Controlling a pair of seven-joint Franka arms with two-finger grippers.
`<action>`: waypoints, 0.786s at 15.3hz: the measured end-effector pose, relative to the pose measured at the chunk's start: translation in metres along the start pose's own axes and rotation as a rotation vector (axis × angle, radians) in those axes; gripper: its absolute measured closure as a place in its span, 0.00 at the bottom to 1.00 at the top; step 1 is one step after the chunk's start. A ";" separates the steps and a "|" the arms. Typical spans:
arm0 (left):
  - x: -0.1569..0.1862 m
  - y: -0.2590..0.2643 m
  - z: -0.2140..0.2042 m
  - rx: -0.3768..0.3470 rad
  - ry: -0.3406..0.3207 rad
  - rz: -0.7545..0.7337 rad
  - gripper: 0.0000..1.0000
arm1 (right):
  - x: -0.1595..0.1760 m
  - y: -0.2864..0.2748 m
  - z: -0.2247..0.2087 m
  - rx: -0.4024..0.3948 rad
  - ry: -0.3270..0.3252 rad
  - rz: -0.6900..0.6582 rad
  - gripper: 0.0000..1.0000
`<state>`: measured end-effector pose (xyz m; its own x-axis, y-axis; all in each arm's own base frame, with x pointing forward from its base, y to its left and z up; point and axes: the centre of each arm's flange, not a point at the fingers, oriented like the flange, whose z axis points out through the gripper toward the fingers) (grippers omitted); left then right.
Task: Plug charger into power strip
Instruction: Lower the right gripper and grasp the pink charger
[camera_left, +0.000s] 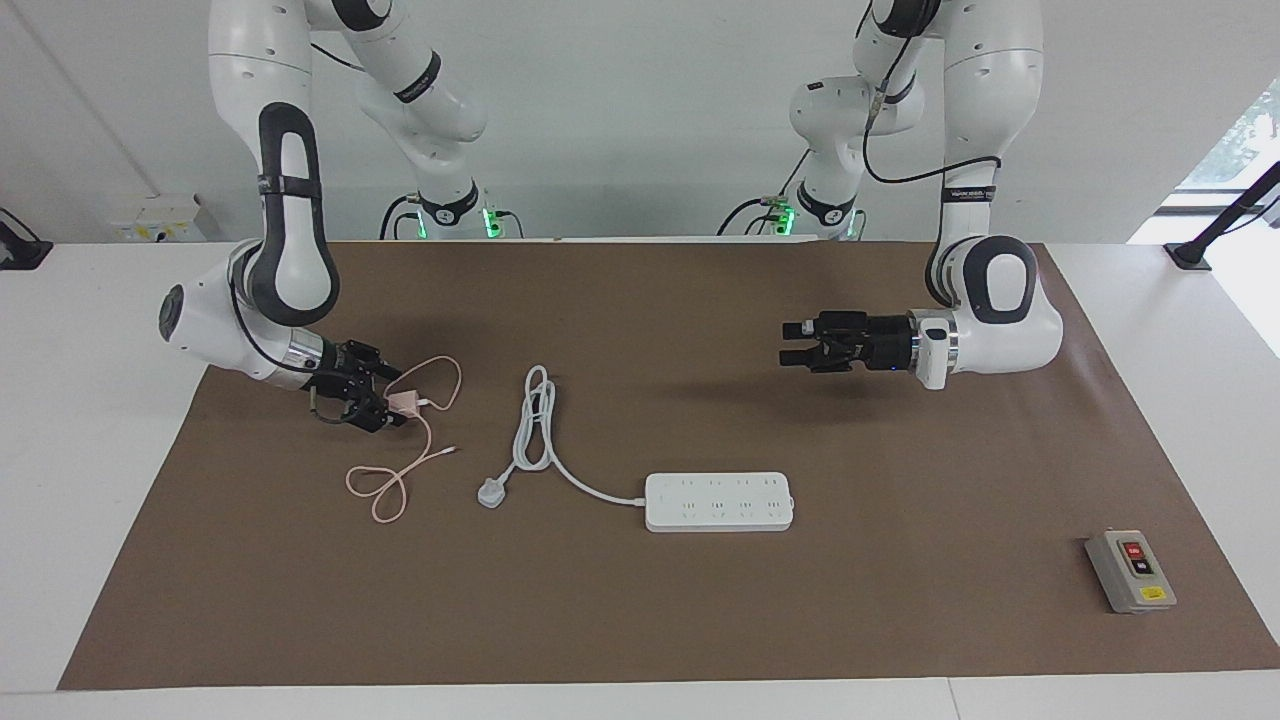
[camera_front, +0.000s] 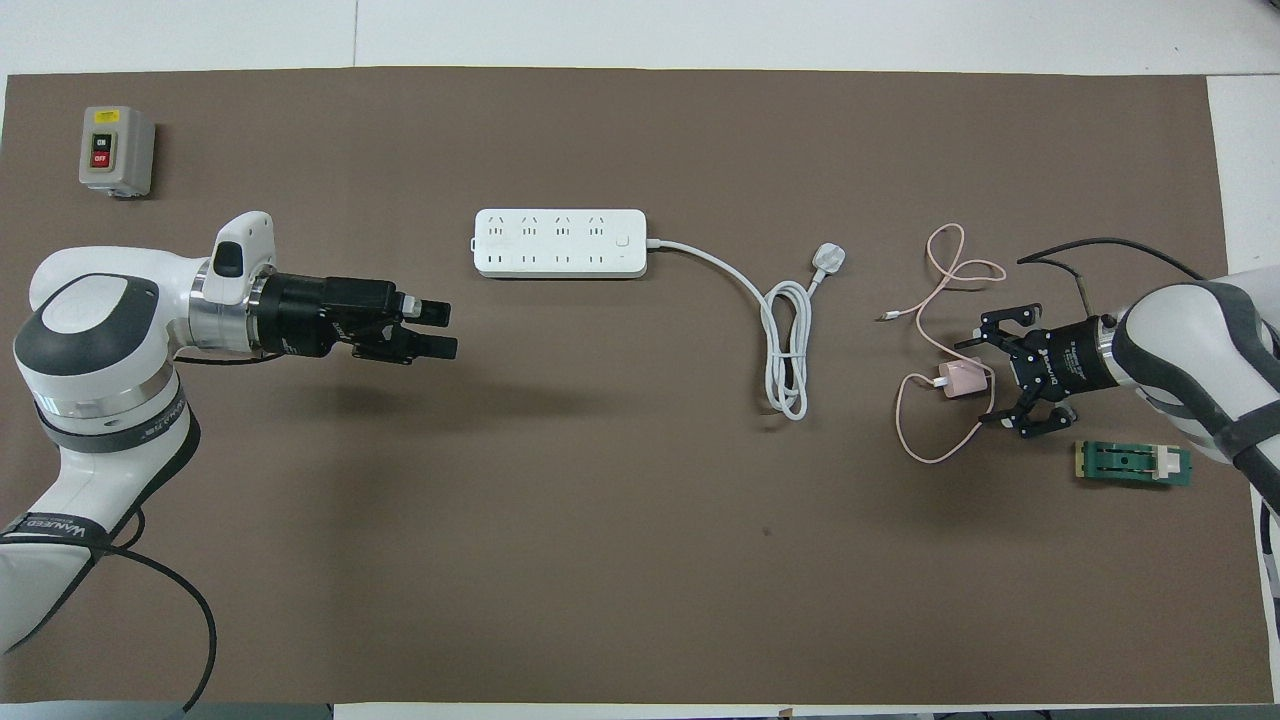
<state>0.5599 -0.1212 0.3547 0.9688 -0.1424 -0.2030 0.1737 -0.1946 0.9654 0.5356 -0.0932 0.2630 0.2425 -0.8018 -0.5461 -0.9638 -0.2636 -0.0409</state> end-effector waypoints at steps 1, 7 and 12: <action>0.000 0.000 0.000 0.001 0.002 0.000 0.00 | 0.001 0.000 0.000 0.004 0.002 0.003 0.00; 0.000 0.000 0.001 0.002 0.002 0.000 0.00 | 0.015 0.008 0.001 0.010 -0.004 0.001 0.01; 0.000 -0.003 0.001 0.003 0.003 -0.005 0.00 | 0.015 0.007 0.001 0.022 -0.015 0.010 0.04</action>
<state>0.5589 -0.1213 0.3520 0.9684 -0.1382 -0.2078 0.1785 -0.1981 0.9638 0.5319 -0.1061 0.2538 0.2315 -0.7963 -0.5589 -0.9684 -0.2437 -0.0538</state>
